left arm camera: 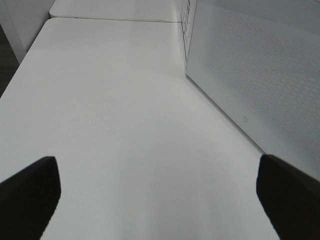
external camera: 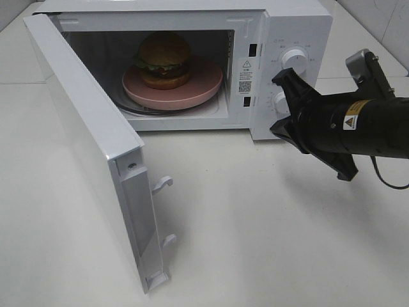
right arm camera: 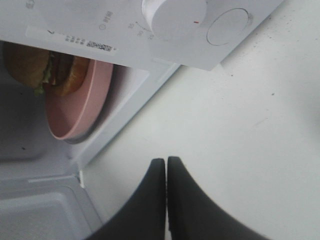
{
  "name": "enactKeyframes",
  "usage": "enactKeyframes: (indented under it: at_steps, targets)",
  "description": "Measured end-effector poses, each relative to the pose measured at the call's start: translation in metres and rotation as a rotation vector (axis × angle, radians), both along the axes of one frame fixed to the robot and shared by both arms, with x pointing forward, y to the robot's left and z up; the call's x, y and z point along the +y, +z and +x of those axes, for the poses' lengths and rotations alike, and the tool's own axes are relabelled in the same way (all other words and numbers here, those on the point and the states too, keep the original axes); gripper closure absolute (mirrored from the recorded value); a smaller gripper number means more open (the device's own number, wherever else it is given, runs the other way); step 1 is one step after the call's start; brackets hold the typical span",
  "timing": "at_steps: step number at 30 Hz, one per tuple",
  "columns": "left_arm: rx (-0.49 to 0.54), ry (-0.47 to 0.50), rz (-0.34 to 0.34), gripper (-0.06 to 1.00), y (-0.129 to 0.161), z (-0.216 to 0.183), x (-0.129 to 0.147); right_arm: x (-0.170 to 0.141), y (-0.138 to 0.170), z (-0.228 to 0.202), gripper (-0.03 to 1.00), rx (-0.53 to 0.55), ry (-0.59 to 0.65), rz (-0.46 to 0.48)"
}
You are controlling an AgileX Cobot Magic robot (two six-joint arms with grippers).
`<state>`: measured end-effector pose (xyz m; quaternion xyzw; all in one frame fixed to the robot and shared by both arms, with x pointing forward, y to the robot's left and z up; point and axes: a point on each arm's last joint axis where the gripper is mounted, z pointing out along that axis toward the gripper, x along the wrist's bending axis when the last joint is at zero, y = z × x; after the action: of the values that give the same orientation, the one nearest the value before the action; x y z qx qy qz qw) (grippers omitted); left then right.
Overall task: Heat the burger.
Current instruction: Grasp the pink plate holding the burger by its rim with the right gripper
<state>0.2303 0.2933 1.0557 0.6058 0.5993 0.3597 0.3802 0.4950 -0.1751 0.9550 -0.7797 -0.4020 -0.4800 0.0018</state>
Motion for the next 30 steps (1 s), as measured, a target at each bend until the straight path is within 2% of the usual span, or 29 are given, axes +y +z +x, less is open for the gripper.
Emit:
enactKeyframes:
  at_steps: [1,3,4,6,8,11,13,17,19,22,24,30]
  targets:
    - [0.000,0.000,0.000,-0.05,0.000,0.000,0.000,-0.002,0.002,-0.004,0.96,0.011,0.027,-0.062]
    - [0.000,0.000,0.000,-0.05,0.000,0.000,0.000,-0.004,0.002,-0.006,0.96,0.022,0.038,-0.091]
    - [0.000,0.000,0.000,-0.05,0.000,0.000,0.000,-0.006,0.005,-0.010,0.95,0.032,0.066,-0.151]
    - [0.000,0.000,0.000,-0.05,0.000,0.000,0.000,-0.007,0.006,-0.012,0.95,0.031,0.081,-0.178]
    - [0.000,0.000,0.000,-0.05,0.000,0.000,0.000,-0.012,0.011,-0.019,0.95,0.048,0.138,-0.284]
    - [0.000,0.000,0.000,-0.05,0.000,0.000,0.000,-0.013,0.012,-0.020,0.95,0.058,0.149,-0.306]
    - [0.000,0.000,0.000,-0.05,0.000,0.000,0.000,-0.016,0.023,-0.024,0.94,0.061,0.200,-0.386]
    - [0.000,0.000,0.000,-0.05,0.000,0.000,0.000,-0.018,0.031,-0.027,0.93,0.070,0.238,-0.435]
    - [0.000,0.000,0.000,-0.05,0.000,0.000,0.000,-0.017,0.038,-0.028,0.93,0.089,0.295,-0.487]
    - [0.000,0.000,0.000,-0.05,0.000,0.000,0.000,-0.017,0.040,-0.028,0.93,0.097,0.322,-0.506]
    - [0.000,0.000,0.000,-0.05,0.000,0.000,0.000,-0.014,0.049,-0.027,0.92,0.111,0.420,-0.567]
    - [0.000,0.000,0.000,-0.05,0.000,0.000,0.000,-0.011,0.062,-0.024,0.91,0.106,0.496,-0.614]
